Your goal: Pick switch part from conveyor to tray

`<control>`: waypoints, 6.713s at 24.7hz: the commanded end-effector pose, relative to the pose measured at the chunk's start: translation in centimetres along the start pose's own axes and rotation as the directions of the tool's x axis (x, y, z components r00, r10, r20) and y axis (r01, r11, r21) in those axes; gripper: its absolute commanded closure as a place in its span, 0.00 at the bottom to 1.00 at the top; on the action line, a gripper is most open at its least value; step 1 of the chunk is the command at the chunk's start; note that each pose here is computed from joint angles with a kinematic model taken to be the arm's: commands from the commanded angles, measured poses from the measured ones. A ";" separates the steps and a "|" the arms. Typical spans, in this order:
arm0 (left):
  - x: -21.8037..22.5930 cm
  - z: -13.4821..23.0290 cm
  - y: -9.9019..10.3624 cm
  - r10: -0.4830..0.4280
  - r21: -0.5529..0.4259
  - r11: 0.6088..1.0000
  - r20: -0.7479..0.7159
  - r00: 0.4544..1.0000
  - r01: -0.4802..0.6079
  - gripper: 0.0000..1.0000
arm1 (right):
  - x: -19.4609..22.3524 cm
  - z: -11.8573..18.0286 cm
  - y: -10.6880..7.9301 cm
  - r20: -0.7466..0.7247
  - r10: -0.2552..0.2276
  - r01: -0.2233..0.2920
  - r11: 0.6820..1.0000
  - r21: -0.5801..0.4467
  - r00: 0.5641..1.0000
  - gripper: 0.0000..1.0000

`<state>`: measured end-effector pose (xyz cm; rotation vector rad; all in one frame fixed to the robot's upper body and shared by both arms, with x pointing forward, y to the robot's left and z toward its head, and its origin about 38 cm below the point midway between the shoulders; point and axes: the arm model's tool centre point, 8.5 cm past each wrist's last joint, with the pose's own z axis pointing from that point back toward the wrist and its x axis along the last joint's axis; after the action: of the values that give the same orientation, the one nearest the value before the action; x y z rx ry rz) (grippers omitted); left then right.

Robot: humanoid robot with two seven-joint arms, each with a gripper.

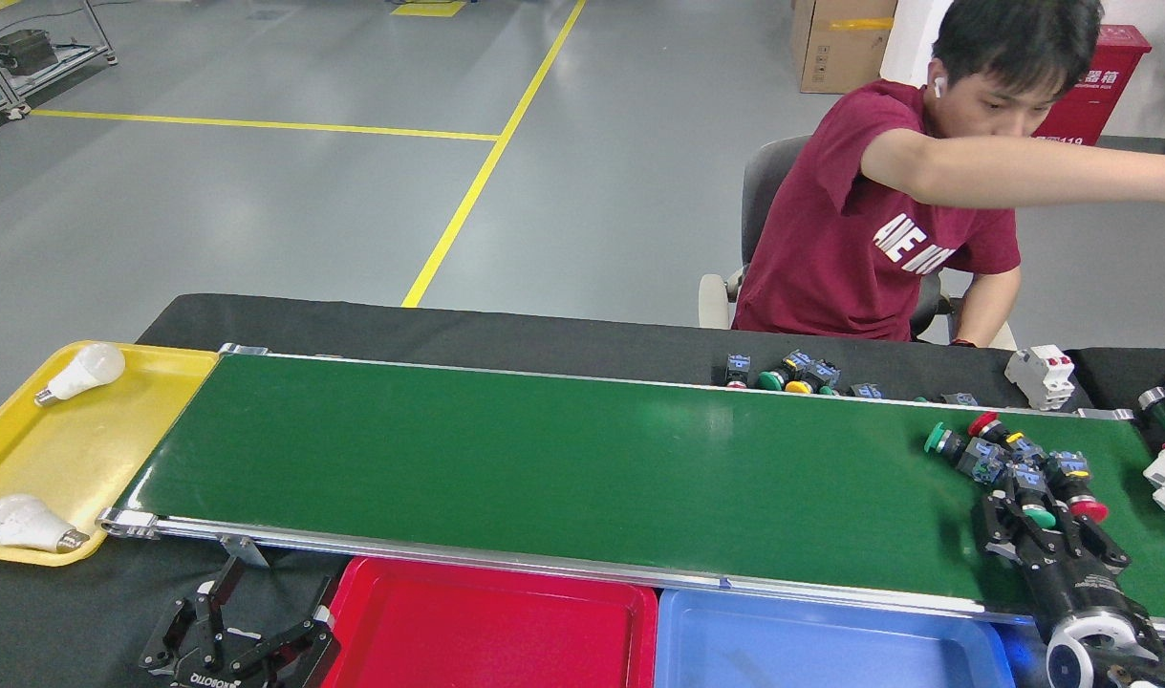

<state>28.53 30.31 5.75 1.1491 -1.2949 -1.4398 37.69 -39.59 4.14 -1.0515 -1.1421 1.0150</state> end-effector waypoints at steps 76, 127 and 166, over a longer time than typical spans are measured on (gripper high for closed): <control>1.6 -6.1 2.0 -0.037 0.060 0.998 0.097 0.995 0.031 0.00 | 17.0 -6.3 2.9 0.043 0.170 -0.175 0.974 0.141 0.984 0.99; 19.8 -21.2 6.2 -0.069 -0.104 0.990 0.200 0.977 0.092 0.00 | 12.9 7.2 2.2 0.084 0.030 -0.030 1.000 0.001 0.996 0.03; 10.4 -5.7 1.8 -0.079 -0.040 0.989 0.673 0.736 0.142 0.35 | 12.3 -4.5 1.3 0.197 0.052 -0.063 0.997 0.050 0.979 0.98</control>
<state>32.13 18.47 5.21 0.6455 -1.5867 -2.0840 43.26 -27.53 3.63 -0.9392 -1.2163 1.2134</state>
